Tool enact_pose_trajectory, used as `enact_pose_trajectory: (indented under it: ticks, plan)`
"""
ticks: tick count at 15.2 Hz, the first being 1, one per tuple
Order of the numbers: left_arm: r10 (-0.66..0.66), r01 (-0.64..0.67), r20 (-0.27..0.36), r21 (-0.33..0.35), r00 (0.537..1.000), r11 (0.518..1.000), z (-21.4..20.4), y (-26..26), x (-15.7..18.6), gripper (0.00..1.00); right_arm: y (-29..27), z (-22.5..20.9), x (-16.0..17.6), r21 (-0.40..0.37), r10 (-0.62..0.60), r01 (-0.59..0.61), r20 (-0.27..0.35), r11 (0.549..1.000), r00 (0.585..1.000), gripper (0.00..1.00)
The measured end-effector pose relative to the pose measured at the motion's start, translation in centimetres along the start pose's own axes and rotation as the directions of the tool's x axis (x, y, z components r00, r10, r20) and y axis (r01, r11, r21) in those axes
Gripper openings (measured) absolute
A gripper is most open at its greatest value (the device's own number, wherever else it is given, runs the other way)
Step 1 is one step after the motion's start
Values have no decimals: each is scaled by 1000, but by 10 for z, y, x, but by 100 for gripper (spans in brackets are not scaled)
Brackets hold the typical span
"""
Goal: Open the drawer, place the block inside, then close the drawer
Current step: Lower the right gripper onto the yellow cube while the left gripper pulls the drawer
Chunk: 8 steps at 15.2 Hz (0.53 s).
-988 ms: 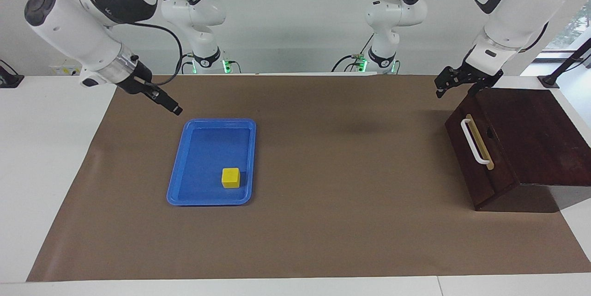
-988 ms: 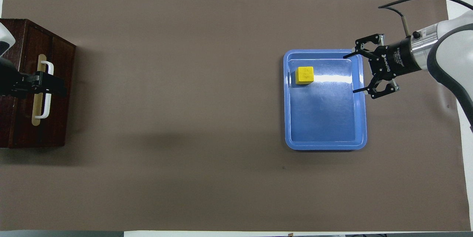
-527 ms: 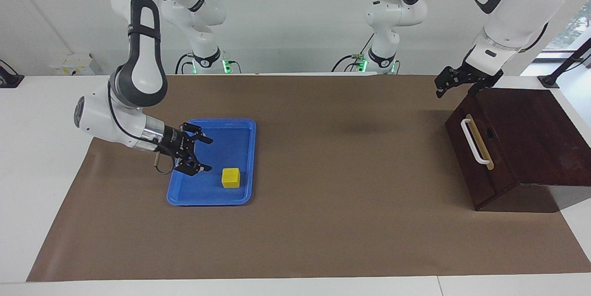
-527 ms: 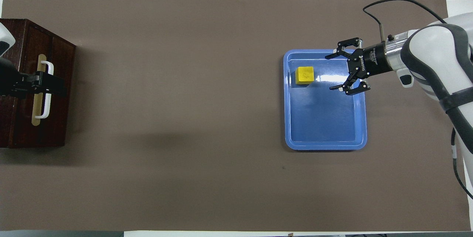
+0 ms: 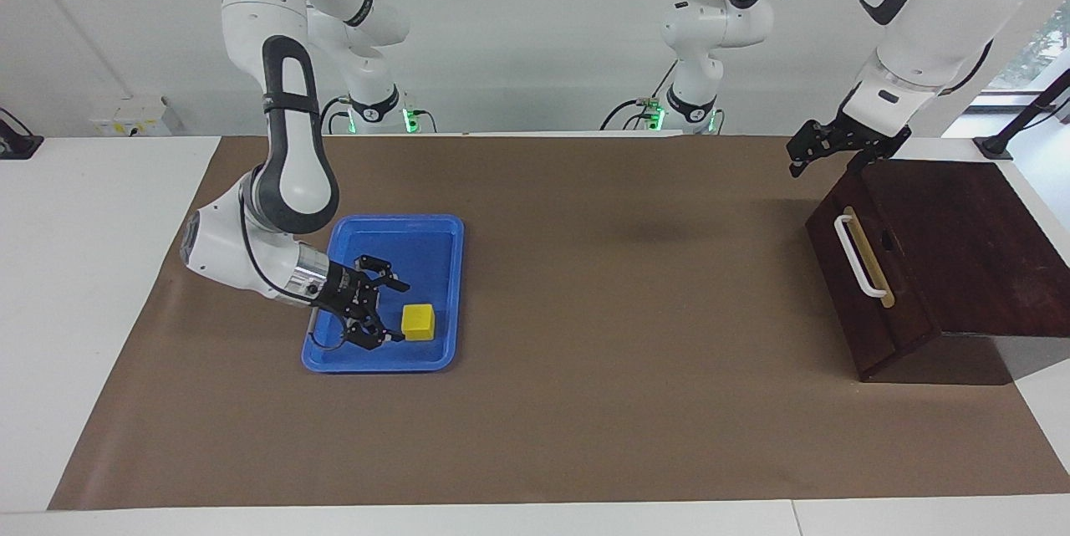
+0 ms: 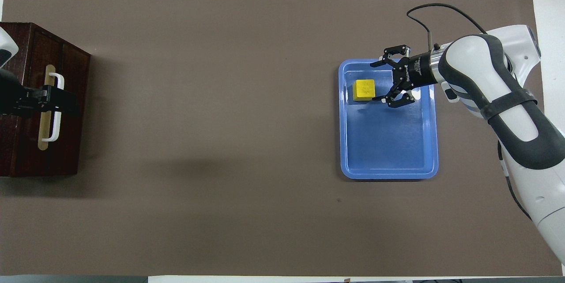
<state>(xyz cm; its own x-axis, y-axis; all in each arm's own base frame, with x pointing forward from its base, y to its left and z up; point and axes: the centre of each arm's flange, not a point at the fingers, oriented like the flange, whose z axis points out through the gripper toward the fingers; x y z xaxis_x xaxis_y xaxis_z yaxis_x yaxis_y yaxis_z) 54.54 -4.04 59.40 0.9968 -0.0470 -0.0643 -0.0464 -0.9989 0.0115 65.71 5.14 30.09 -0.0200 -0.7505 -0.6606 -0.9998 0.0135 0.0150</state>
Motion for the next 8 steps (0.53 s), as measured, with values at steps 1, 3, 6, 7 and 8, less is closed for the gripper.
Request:
enact_pose_trajectory:
  ticks: [1, 3, 6, 7, 8]
  plan:
    - [0, 0, -8, 4, 1000, 1000, 0, 1, 1, 100, -1, 4, 2, 3, 4, -4, 3, 1000, 1000, 100]
    - [1, 0, -29, 50, 1000, 999, 3, 2, 4, 100, 0, 11, 4, -4, 3, -3, 7, 1000, 1000, 100]
    - [9, -5, -39, 92, 999, 996, 6, 9, 5, 100, 0, 18, 6, -12, 2, -1, 6, 1000, 1000, 100]
    - [9, -4, -51, 96, 999, 995, 6, 9, 7, 100, 0, 18, 6, -14, -1, 1, 6, 1000, 1000, 100]
    - [12, -5, -71, 103, 997, 995, 7, 9, 9, 100, 0, 19, 6, -14, -6, 6, 6, 1000, 1000, 100]
